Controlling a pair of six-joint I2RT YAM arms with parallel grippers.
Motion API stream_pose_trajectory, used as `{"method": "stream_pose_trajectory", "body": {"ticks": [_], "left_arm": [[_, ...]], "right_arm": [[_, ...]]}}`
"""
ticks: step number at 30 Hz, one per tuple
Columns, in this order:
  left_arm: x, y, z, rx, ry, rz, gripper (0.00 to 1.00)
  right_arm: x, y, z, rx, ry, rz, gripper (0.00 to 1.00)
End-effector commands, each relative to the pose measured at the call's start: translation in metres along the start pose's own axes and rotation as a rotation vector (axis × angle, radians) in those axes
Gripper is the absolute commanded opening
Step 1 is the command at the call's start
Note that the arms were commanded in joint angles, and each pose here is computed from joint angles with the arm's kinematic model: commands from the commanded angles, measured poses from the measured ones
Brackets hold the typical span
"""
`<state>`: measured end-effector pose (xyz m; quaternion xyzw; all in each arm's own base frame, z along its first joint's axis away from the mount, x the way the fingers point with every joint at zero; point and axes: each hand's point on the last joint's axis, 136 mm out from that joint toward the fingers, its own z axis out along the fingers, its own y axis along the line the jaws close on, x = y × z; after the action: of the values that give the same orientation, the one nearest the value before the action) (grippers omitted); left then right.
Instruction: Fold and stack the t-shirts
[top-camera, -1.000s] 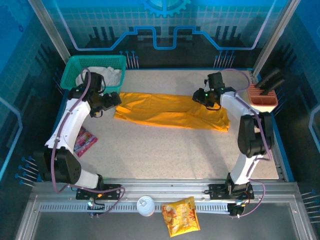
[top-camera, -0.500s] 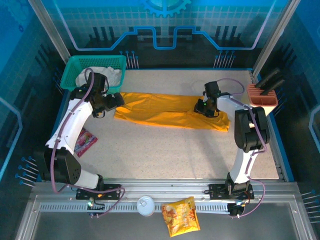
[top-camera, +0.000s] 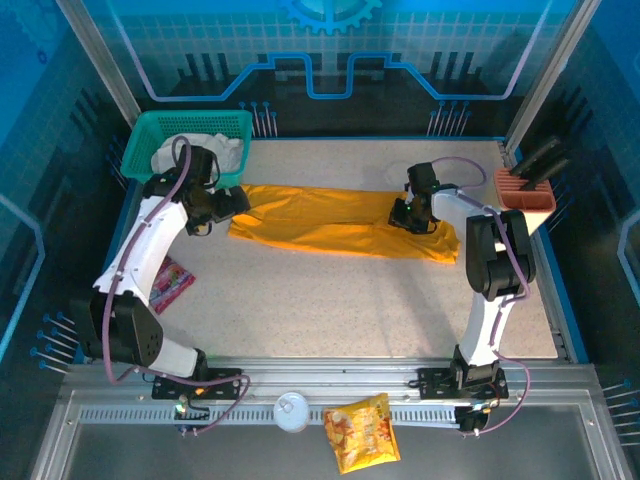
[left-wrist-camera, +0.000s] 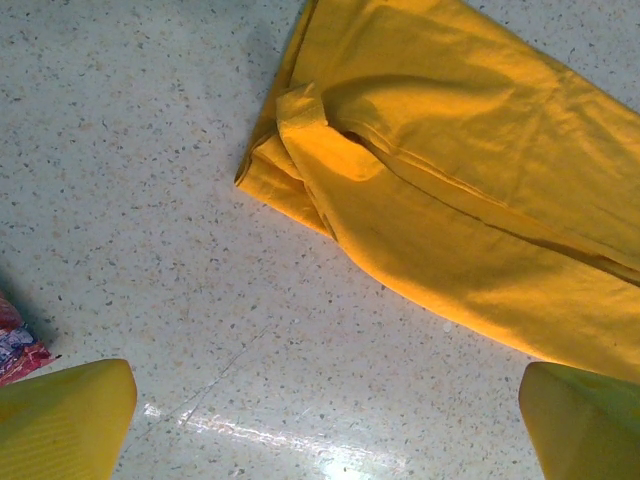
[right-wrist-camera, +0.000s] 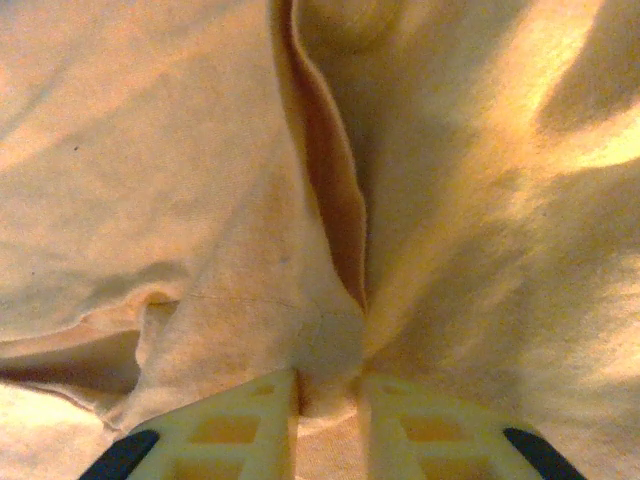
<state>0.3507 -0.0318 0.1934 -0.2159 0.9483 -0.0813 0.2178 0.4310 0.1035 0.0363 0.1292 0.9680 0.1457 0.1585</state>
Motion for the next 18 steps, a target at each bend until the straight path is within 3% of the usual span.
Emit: {"method": "stream_pose_trajectory", "body": {"ticks": [1,9,18], "left_arm": [[0.004,-0.002,0.001,-0.004,0.026,0.019,0.99],[0.004,-0.003,0.002,-0.007,0.03,0.021,0.99],[0.005,-0.002,0.004,-0.008,0.035,0.023,0.99]], "right_arm": [[0.001,0.002,0.005,0.018,0.02,-0.021,0.21],[-0.001,0.007,0.008,-0.003,0.022,-0.024,0.0],[-0.019,0.039,-0.002,-0.111,-0.018,-0.008,0.0]]}}
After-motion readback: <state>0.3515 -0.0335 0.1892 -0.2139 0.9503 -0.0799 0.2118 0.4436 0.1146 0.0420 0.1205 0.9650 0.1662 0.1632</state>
